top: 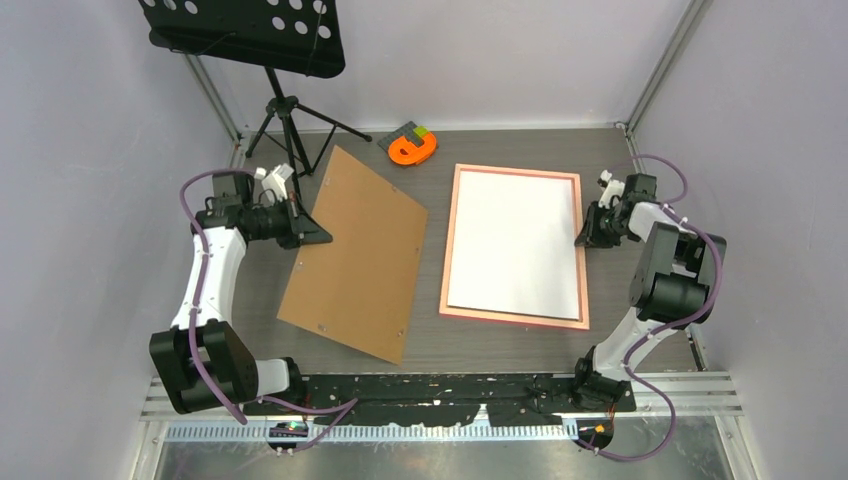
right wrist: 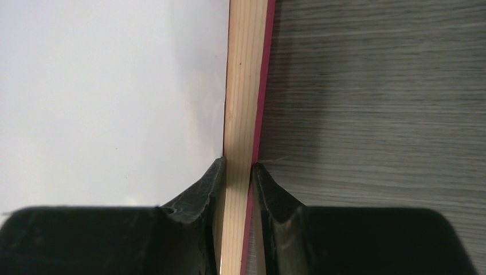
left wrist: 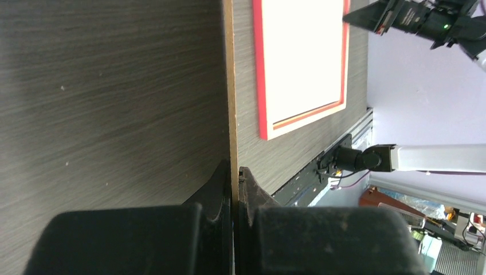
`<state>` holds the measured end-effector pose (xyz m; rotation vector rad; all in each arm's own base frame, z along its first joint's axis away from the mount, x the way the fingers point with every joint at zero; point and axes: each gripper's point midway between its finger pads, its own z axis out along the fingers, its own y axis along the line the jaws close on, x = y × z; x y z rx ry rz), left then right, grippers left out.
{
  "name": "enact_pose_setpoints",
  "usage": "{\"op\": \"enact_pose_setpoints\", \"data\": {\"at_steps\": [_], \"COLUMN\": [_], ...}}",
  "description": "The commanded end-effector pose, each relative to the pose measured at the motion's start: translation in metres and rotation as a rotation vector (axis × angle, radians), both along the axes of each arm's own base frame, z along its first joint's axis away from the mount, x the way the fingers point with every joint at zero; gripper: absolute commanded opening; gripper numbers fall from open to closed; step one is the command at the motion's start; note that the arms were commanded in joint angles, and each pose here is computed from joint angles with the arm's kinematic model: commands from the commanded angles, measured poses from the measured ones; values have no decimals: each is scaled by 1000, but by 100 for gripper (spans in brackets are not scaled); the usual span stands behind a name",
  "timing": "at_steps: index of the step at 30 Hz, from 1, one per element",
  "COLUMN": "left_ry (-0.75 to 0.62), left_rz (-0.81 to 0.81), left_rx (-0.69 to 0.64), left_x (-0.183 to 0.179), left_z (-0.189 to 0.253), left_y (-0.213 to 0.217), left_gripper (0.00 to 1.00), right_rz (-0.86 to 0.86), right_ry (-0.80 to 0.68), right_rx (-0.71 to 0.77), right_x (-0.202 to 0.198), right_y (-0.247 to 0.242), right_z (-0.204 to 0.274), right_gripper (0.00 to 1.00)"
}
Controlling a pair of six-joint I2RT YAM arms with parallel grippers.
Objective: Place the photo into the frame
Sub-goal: Move the photo frame to the center of the board.
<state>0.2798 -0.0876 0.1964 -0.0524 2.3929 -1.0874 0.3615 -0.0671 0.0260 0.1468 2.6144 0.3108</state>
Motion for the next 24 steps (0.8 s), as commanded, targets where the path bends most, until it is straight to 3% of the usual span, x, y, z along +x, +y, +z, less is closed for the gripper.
{"op": "enact_pose_setpoints", "data": {"at_steps": [1, 7, 17, 24], "left_ry": [-201, -265, -215, -171], "left_rz": [-22, -10, 54, 64], "left_rx": [-73, -122, -358, -459], "left_x": [18, 18, 27, 44], "left_z": [48, 77, 115, 114], "left_y": [-8, -13, -28, -52], "left_gripper": [0, 0, 0, 0], "right_rz": [46, 81, 115, 141], "right_ry": [-42, -39, -37, -70], "right_rx": [43, 37, 73, 96], "right_x": [2, 0, -5, -3], "right_y": [34, 56, 99, 120], "right_z": [17, 18, 23, 32], "right_gripper": [6, 6, 6, 6]}}
